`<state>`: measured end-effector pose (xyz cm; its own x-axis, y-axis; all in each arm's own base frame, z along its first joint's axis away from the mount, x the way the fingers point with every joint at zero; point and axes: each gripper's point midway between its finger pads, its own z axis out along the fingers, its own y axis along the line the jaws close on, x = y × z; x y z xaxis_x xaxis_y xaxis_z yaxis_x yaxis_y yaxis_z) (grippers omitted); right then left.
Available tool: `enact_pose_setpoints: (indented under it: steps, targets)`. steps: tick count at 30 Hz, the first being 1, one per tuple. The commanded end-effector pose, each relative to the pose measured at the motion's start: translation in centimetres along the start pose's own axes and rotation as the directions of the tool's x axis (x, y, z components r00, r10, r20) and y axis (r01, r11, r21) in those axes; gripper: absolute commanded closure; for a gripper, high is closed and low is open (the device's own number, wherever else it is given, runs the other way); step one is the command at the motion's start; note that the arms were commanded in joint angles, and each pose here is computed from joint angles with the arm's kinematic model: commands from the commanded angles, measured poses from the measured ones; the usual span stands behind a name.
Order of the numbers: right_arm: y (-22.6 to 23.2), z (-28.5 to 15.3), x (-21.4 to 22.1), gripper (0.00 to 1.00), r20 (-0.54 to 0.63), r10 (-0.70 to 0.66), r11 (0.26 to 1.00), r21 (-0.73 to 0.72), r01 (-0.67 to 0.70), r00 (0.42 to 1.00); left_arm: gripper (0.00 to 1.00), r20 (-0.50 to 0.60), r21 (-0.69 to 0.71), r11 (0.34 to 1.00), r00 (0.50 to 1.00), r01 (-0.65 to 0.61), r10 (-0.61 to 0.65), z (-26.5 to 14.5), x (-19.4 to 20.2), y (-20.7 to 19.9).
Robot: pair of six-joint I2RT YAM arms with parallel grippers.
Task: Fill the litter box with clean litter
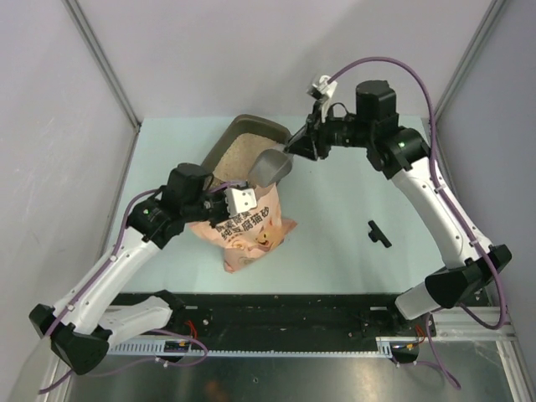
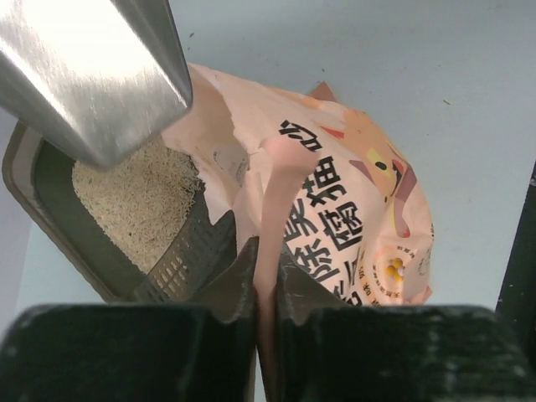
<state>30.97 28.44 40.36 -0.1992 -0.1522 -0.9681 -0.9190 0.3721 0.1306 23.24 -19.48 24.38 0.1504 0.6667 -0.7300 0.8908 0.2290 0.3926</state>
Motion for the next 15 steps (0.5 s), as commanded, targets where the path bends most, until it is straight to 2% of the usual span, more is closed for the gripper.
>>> enact_pose_setpoints:
  steps: [1, 2, 8, 15]
  targets:
    - [0.9, 1.7, -0.4, 1.0, -0.015, -0.117, 0.992, -0.055, 0.116, 0.993, 0.97, 0.101, -0.009, 1.0, 0.995, -0.019, 0.02, -1.6, -3.0, 0.2]
    - [0.9, 1.9, 0.0, 1.0, -0.032, -0.13, 0.99, -0.06, 0.128, 0.991, 1.0, 0.109, -0.015, 1.0, 0.994, -0.02, 0.022, -1.8, -3.2, 0.2]
    - [-0.3, 2.9, 0.7, 1.0, -0.074, -0.177, 0.983, -0.064, 0.172, 0.981, 1.0, 0.137, -0.05, 0.998, 0.99, -0.026, 0.033, -2.5, -4.1, 0.8]
    - [-0.5, 2.4, 1.4, 1.0, -0.104, -0.222, 0.974, -0.058, 0.217, 0.969, 1.0, 0.103, -0.126, 0.991, 0.993, -0.042, 0.055, -2.4, -4.5, 1.6]
